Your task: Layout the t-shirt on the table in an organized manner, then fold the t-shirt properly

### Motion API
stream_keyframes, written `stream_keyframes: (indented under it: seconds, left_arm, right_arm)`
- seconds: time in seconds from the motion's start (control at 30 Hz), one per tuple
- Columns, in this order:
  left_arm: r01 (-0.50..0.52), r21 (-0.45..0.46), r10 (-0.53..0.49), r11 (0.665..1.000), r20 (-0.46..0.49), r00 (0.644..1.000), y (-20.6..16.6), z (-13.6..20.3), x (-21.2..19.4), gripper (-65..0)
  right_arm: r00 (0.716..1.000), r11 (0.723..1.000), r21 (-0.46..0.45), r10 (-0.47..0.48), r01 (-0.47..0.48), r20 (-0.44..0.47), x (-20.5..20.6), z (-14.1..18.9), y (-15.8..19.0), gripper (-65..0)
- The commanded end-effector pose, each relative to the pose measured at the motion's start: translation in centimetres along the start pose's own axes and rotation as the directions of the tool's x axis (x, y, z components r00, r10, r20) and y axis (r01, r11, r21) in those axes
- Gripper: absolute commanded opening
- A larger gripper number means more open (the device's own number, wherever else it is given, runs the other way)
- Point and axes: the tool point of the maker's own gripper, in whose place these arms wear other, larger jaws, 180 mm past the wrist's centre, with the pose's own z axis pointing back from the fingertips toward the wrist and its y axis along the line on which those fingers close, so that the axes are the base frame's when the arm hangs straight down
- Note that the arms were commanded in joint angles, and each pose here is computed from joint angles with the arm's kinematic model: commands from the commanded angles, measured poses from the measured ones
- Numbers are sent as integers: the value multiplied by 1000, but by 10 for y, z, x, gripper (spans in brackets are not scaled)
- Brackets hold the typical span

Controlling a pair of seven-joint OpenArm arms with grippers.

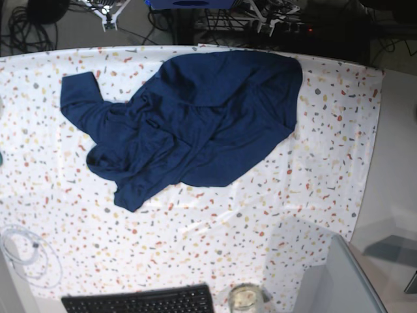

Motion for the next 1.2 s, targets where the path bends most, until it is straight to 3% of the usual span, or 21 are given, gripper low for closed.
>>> stream_keyframes:
  seconds: [0.0, 0.7, 0.93, 1.03, 1.17]
  left_arm:
    - [2, 9, -2, 1000, 2, 1000, 4, 1, -3, -650]
    - [9, 6, -9, 1000, 0, 1000, 2, 2, -7, -650]
    - [47, 10, -48, 999, 101, 994, 8, 23, -22, -650]
    - [76, 21, -79, 997, 167, 983, 18, 44, -23, -650]
    - [118, 29, -121, 993, 243, 962, 26, 72, -20, -650]
  right_arm:
    - [1000, 1000, -13, 3, -3, -6, -4, 0, -4, -650]
    - [999, 1000, -12, 2, -2, -41, -28, 2, -3, -650]
    - [996, 1000, -12, 1, -2, -87, -78, 15, -1, -650]
    - [999, 1000, -21, -6, 4, -53, -89, 30, -3, -650]
    - [995, 991, -92, -100, 101, 13, -83, 61, -33, -650]
